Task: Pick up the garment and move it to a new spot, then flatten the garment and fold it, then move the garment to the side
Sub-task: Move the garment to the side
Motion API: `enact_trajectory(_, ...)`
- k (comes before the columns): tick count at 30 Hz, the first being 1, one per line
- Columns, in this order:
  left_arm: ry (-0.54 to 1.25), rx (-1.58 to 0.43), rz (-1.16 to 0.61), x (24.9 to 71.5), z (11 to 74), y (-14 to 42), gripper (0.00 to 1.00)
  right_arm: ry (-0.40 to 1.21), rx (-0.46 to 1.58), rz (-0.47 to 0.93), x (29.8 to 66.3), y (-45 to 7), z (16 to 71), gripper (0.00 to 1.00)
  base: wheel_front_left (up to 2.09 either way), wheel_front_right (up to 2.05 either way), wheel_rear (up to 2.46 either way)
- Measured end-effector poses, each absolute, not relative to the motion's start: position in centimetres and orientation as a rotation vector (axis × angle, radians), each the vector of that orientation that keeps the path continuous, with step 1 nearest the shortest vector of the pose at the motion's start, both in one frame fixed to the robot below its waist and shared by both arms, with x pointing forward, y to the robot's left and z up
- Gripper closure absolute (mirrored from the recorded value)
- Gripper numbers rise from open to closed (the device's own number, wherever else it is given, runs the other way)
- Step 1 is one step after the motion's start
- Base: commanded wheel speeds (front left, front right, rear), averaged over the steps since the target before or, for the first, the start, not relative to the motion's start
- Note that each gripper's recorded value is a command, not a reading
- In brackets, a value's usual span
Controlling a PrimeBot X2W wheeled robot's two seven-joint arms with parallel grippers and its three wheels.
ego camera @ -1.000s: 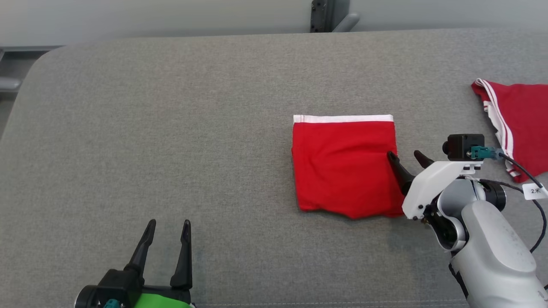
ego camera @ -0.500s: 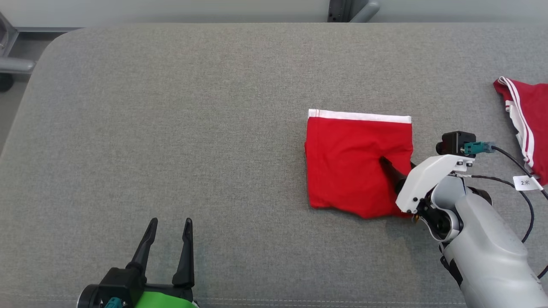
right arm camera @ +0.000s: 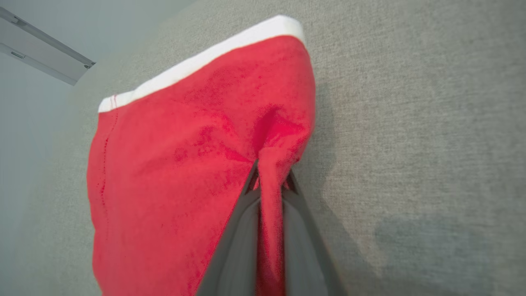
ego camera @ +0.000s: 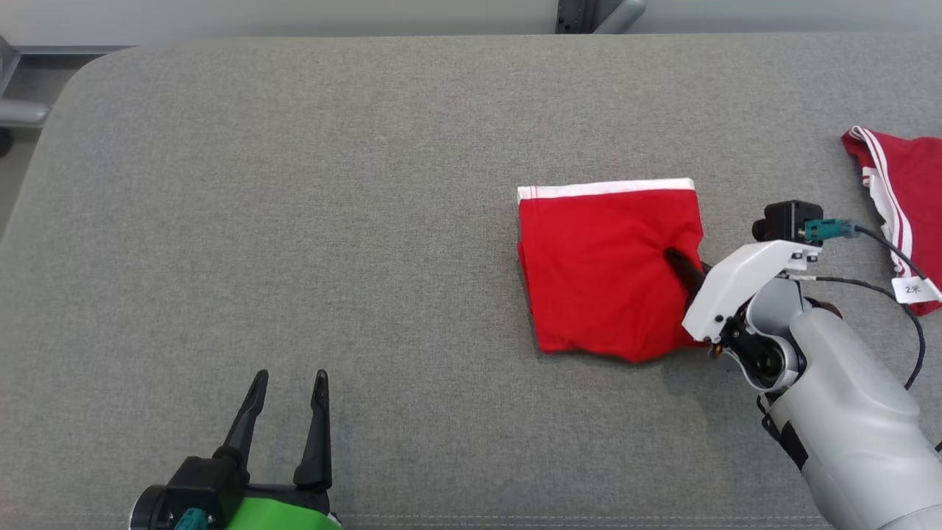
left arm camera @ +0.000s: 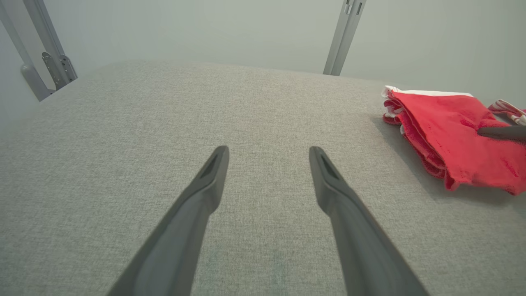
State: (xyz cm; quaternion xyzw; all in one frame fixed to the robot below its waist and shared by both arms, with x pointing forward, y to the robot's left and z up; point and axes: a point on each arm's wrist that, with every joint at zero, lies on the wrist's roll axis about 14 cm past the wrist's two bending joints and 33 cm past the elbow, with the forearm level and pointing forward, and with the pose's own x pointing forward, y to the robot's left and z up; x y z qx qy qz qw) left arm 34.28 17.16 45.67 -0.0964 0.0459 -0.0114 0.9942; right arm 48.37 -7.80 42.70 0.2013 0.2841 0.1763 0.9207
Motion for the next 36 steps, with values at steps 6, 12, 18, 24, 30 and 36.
enact_trajectory(6, 0.088, -0.199, -0.045, 35.0, 45.7, 16.6, 0.0, 0.516, 0.36, 0.355, 49.6, -10.7, 45.5, 1.0, 0.0, 0.0, 0.0)
enact_trajectory(12, 0.071, -0.209, -0.094, 36.9, 46.1, 15.2, 0.0, 0.483, 0.269, 0.273, 52.0, -15.8, 47.4, 1.0, 0.0, 0.0, 0.0)
enact_trajectory(18, 0.098, -0.204, -0.163, 39.2, 44.8, 13.3, 0.0, 0.478, 0.178, 0.168, 55.3, -21.3, 48.6, 1.0, 0.0, 0.0, 0.0)
enact_trajectory(24, 0.154, -0.192, -0.164, 40.2, 42.5, 13.3, 0.0, 0.516, 0.121, 0.08, 57.4, -25.8, 48.7, 1.0, 0.0, 0.0, 0.0)
enact_trajectory(30, 0.197, -0.181, -0.148, 40.5, 40.8, 13.9, 0.0, 0.584, 0.092, 0.046, 58.2, -28.0, 48.0, 1.0, 0.0, 0.0, 0.0)
enact_trajectory(36, 0.208, -0.181, -0.142, 40.6, 40.3, 14.1, 0.0, 0.683, 0.06, 0.016, 58.0, -30.1, 47.6, 1.0, 0.0, 0.0, 0.0)
